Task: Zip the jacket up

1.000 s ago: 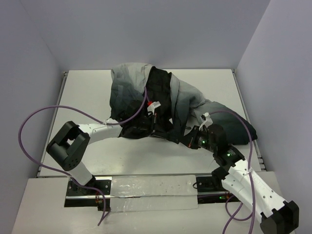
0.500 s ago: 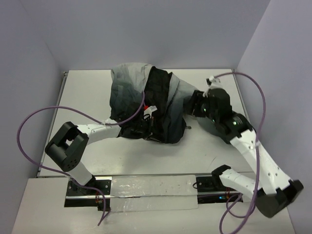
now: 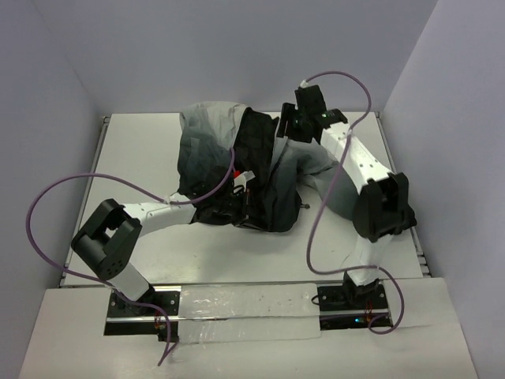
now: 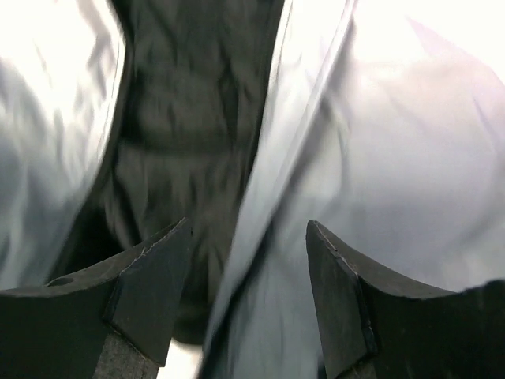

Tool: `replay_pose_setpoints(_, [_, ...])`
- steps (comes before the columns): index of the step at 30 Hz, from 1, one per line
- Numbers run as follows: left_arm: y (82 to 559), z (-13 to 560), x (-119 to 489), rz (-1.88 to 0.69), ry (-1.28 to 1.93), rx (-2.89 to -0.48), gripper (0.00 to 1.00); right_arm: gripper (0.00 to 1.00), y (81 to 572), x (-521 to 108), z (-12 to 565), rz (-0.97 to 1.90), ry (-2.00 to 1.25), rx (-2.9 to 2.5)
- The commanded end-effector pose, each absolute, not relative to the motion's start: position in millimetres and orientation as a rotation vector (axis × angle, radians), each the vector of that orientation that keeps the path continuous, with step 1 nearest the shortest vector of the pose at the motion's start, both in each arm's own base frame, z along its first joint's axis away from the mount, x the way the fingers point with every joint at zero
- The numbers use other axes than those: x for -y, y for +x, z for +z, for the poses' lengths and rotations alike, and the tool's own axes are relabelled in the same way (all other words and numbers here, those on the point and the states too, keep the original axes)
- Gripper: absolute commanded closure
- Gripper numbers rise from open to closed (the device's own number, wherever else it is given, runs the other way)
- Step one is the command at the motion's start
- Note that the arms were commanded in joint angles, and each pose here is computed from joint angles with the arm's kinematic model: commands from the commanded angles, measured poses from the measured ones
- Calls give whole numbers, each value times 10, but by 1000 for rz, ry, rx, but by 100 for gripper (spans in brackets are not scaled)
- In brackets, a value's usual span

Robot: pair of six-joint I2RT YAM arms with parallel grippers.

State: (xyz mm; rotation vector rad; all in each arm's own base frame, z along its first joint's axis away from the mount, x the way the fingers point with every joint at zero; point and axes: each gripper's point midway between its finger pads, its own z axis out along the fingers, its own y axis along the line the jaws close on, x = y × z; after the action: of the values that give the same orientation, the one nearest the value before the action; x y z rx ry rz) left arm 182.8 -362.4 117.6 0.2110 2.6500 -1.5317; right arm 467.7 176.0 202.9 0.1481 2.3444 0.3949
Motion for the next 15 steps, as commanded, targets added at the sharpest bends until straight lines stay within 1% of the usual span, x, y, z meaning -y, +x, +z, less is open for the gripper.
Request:
replay_pose_setpoints(1, [1882,1422,3693,-1553,256,-2560,100,33,5038,-1837,2152,545,185,-2323])
replay_pose_setpoints(7, [1898,1446,3704,-1544,271,-2551,100,28,5227,-1905,1643,659,252,-2418])
replay_pose_setpoints(15, [1908,1483,3705,-1540,280,-2541,100,27,5224,-1955,1319,694,290,-2464])
